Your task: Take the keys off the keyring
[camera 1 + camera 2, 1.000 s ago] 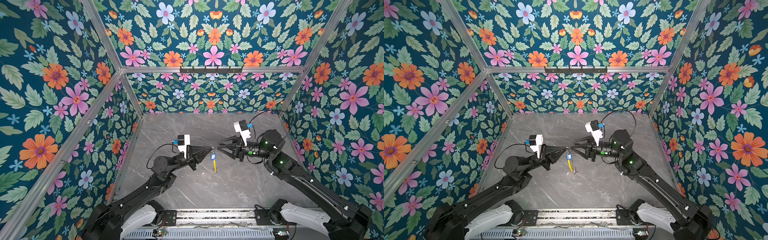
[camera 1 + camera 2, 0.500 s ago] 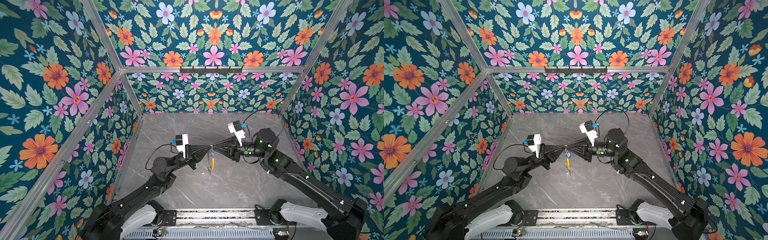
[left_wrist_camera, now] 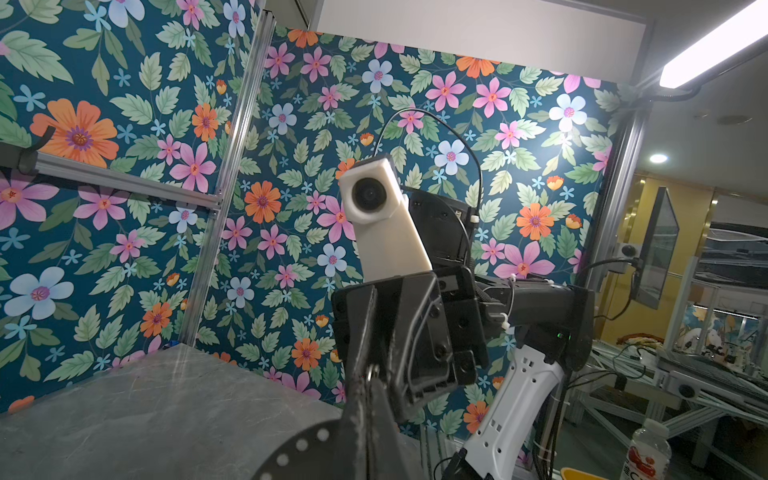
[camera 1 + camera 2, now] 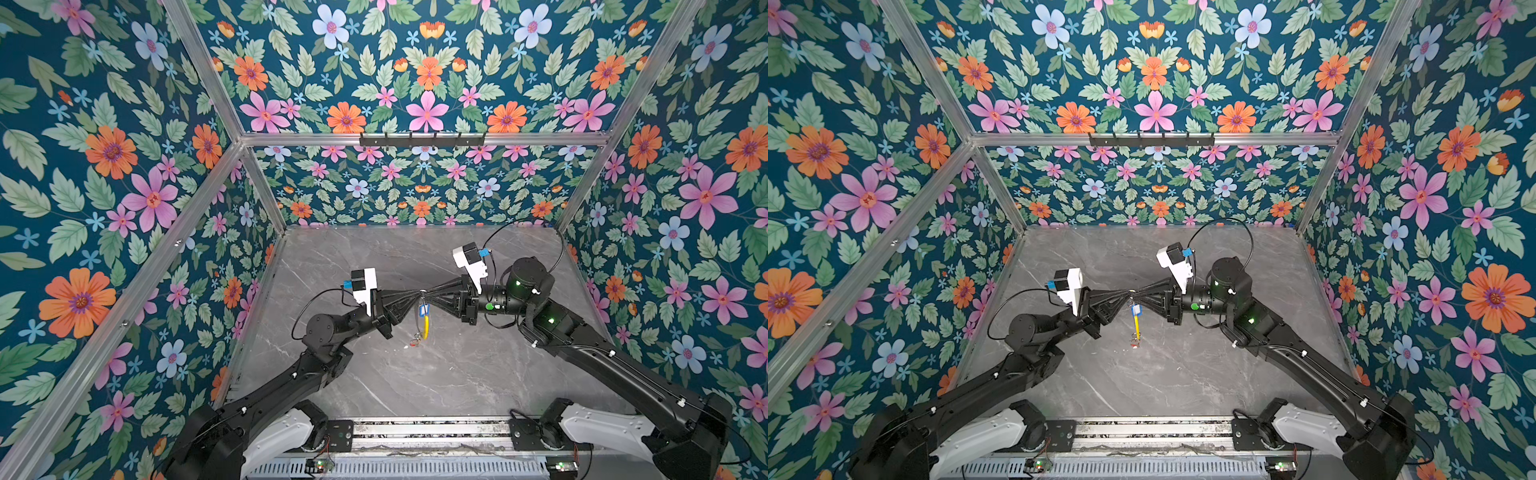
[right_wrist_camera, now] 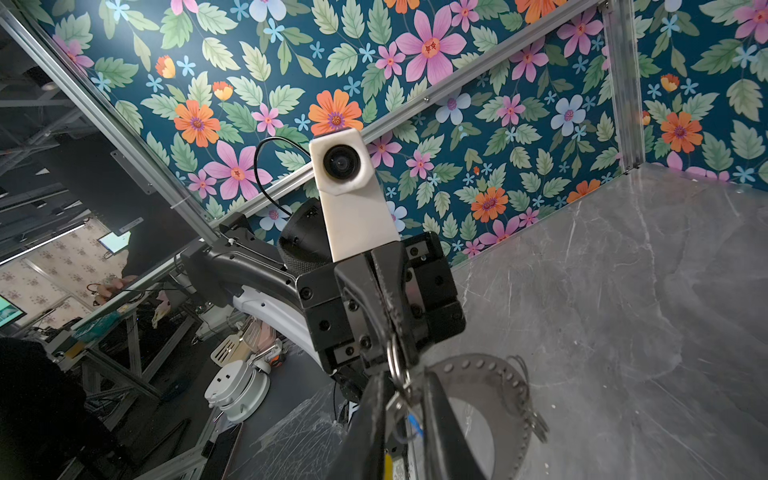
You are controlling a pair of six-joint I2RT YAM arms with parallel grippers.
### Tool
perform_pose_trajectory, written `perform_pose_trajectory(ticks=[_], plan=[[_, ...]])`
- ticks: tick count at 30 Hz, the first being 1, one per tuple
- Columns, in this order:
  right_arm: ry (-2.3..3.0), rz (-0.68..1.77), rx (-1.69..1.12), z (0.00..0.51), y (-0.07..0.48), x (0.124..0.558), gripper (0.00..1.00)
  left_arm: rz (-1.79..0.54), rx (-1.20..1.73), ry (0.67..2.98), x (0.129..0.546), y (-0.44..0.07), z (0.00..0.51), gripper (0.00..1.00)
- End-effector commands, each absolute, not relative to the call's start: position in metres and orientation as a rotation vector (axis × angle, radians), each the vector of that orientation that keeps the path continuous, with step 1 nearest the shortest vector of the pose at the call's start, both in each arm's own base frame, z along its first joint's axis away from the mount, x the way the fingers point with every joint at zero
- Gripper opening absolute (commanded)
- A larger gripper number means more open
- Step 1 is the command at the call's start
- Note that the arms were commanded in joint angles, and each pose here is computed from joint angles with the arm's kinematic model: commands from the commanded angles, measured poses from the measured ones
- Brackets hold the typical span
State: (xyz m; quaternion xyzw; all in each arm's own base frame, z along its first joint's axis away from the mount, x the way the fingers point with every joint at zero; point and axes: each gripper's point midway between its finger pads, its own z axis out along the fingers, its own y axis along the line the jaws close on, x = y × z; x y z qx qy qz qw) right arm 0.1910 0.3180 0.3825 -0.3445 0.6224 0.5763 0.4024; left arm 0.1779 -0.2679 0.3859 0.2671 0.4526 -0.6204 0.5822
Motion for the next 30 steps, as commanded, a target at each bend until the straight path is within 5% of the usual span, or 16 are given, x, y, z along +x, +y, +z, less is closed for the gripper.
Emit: perform_pose_trajectory(ticks=[1, 12, 17, 25, 30], plan=[[1.532, 1.442, -0.873, 0.39, 0.317, 0.191, 0.18, -1.438, 0.625, 1.007, 0.175, -0.264, 0.394, 0.0], [1.551, 1.433, -0.872, 0.385, 0.318, 0.193, 0.0, -1.445, 0.623, 1.016, 0.176, -0.266, 0.392, 0.0], [1.579, 1.394, -0.871, 0.384, 0.312, 0.19, 0.0, -1.449, 0.607, 1.061, 0.18, -0.266, 0.39, 0.0], [1.689, 1.309, -0.945, 0.364, 0.299, 0.182, 0.0, -1.48, 0.665, 1.206, 0.178, -0.268, 0.389, 0.36], [1.715, 1.285, -1.013, 0.36, 0.294, 0.174, 0.0, -1.522, 0.796, 1.374, 0.175, -0.286, 0.38, 0.42]])
